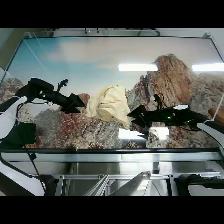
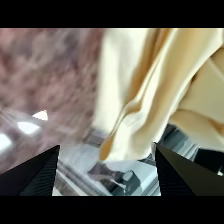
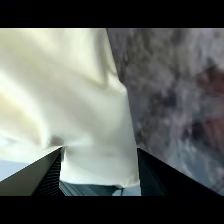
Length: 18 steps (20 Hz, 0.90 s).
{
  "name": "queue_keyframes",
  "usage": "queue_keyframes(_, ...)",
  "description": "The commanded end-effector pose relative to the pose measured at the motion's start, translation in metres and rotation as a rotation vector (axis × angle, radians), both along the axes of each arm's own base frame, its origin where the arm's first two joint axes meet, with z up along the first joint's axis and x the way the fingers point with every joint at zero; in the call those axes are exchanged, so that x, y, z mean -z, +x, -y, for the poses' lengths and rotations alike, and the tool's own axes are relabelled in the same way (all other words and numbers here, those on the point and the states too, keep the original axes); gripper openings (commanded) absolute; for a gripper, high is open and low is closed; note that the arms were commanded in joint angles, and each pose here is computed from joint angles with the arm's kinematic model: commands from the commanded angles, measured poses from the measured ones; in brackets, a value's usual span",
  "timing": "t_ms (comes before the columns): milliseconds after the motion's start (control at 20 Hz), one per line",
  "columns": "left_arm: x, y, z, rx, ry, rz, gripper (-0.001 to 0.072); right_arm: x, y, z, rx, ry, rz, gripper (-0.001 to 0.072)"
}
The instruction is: Fold the shirts.
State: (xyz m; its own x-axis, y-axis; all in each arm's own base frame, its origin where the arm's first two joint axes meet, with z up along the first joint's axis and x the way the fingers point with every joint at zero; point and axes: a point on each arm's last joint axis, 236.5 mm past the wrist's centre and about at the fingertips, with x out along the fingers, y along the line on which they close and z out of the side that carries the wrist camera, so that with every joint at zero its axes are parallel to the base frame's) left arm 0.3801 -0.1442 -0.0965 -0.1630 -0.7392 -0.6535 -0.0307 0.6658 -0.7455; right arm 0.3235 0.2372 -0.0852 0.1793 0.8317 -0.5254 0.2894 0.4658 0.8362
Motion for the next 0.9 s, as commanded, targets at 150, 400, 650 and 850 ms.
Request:
queue_keyframes(150,0.019,0.015,0.061,0.139,0.013,0.006,0.0481,0.009,0.003,-0.018,0.028,0.044,-0.018,0.0305)
queue_keyframes(400,-0.015,0.012,0.086,0.235,-0.042,0.038,0.0021,-0.054,0.01,-0.034,-0.06,0.257,0.154,0.002)
queue_keyframes(650,-0.167,0.025,0.063,0.277,-0.104,0.32,0.0022,-0.268,0.04,0.022,-0.013,0.674,0.646,0.002)
queue_keyframes(850,-0.307,0.014,0.051,0.222,-0.091,0.676,0.0022,-0.373,0.018,0.075,0.015,0.642,0.974,0.011)
